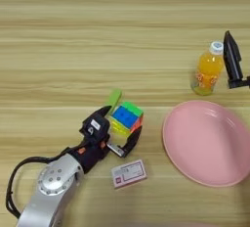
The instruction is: Move the objects on the table
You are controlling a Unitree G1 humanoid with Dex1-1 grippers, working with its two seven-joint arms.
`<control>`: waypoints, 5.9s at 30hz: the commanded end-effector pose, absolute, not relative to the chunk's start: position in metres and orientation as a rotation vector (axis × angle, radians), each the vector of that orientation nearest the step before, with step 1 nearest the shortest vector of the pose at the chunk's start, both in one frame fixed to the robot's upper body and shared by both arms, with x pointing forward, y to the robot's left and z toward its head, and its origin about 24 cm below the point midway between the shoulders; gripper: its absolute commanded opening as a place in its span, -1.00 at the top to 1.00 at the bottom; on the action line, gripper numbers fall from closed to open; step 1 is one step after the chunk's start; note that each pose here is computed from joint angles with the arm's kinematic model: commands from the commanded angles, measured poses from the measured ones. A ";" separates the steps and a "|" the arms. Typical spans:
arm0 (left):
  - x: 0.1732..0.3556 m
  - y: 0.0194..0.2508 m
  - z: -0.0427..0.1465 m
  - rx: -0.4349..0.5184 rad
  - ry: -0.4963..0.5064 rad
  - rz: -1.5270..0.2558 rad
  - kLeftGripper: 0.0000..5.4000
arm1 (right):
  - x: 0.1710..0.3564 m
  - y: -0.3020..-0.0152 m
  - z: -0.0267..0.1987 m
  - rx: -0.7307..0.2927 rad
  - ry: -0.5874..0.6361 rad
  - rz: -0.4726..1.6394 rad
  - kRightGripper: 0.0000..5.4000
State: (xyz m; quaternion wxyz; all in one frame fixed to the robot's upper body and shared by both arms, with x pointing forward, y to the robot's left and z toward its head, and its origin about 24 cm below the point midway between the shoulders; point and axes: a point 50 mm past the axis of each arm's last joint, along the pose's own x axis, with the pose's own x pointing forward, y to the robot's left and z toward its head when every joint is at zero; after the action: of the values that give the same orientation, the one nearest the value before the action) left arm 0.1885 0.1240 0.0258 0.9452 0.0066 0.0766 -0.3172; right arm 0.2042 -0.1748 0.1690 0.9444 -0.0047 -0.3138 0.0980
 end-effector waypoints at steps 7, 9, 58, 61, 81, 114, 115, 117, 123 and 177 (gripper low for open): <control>0.189 0.118 0.015 0.045 0.206 -0.682 -1.00 | 0.203 -0.173 0.171 -0.018 -0.641 0.191 -0.98; 0.189 0.117 0.015 0.045 0.205 -0.684 -1.00 | 0.203 -0.173 0.171 -0.018 -0.639 0.190 -0.98; 0.195 0.134 0.052 0.012 0.027 -0.637 -0.22 | 0.214 -0.176 0.169 -0.035 -0.662 0.215 -1.00; 0.194 0.138 0.057 0.033 0.007 -0.699 -0.22 | 0.221 -0.181 0.168 -0.038 -0.651 0.292 -1.00; 0.185 0.134 0.118 0.031 -0.174 -1.016 -0.22 | 0.215 -0.161 0.147 -0.087 -0.342 1.044 -1.00; 0.167 0.116 0.114 0.128 0.035 -1.455 -0.21 | 0.184 -0.132 0.150 -0.223 -0.025 1.708 -1.00; 0.167 0.116 0.114 0.130 0.036 -1.456 -0.21 | 0.184 -0.132 0.150 -0.221 -0.022 1.713 -1.00; 0.167 0.115 0.114 0.132 0.033 -1.458 -0.21 | 0.183 -0.131 0.149 -0.221 -0.012 1.720 -0.89; 0.164 0.112 0.118 0.142 0.015 -1.477 -0.21 | 0.184 -0.132 0.137 -0.235 0.048 1.724 -0.68; 0.168 0.124 0.116 0.136 -0.012 -1.386 -1.00 | 0.193 -0.148 0.137 -0.247 0.021 1.623 -0.23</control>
State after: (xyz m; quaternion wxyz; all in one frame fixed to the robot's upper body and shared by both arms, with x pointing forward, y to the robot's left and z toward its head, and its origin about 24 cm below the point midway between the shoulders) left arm 0.1652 0.1192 0.1150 0.7574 0.0597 -0.0020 -0.6503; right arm 0.1910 -0.1418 0.1329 0.6719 -0.1010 0.0165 0.7335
